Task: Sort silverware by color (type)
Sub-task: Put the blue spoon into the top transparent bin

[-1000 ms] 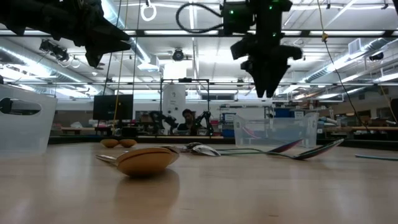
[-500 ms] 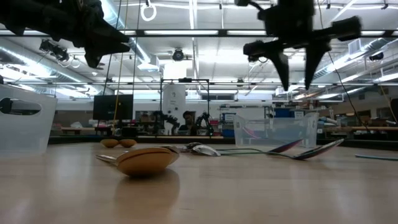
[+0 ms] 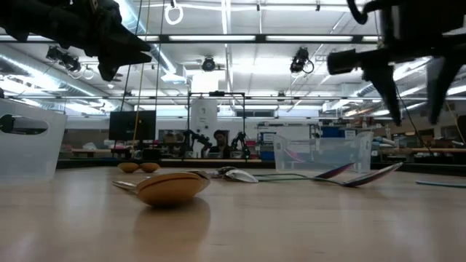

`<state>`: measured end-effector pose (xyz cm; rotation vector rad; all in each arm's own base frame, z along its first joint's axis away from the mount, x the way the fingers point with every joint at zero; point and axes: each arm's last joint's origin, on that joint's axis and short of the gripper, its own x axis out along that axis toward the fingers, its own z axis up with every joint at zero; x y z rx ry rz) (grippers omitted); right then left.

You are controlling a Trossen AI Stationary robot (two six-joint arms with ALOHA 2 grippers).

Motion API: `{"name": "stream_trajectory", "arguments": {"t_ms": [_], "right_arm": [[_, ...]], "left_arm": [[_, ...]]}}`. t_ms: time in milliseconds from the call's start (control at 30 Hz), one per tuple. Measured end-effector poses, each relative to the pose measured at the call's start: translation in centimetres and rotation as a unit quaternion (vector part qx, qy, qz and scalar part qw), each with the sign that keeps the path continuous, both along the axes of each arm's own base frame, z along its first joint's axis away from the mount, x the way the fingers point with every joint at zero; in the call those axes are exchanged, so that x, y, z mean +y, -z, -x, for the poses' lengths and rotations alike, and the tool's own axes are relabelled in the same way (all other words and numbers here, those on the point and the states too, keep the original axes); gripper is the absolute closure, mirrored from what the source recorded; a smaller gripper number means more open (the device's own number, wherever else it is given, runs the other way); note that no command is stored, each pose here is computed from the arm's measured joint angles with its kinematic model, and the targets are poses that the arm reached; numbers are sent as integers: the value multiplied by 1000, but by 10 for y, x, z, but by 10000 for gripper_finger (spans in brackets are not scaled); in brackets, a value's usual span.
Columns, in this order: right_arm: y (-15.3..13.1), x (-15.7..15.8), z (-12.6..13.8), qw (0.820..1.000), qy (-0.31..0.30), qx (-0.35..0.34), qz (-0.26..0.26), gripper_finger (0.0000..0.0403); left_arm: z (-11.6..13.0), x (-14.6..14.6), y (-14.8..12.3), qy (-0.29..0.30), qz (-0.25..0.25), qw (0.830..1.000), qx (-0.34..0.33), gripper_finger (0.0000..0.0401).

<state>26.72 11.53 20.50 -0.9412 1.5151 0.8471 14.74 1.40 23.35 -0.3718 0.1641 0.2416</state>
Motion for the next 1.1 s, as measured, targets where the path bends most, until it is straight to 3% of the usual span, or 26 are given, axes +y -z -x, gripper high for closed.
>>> {"name": "stream_trajectory", "arguments": {"t_ms": [233, 633, 1100], "right_arm": [[20, 18, 22, 995, -98, 37, -3, 238], [52, 31, 48, 979, -194, 57, -12, 238], [66, 41, 60, 974, -221, 47, -34, 255]], "left_arm": [[0, 0, 0, 0, 0, 1000, 2, 271], [0, 0, -1, -3, 13, 1000, -6, 271], [0, 0, 0, -5, 25, 1000, -8, 271]]}}
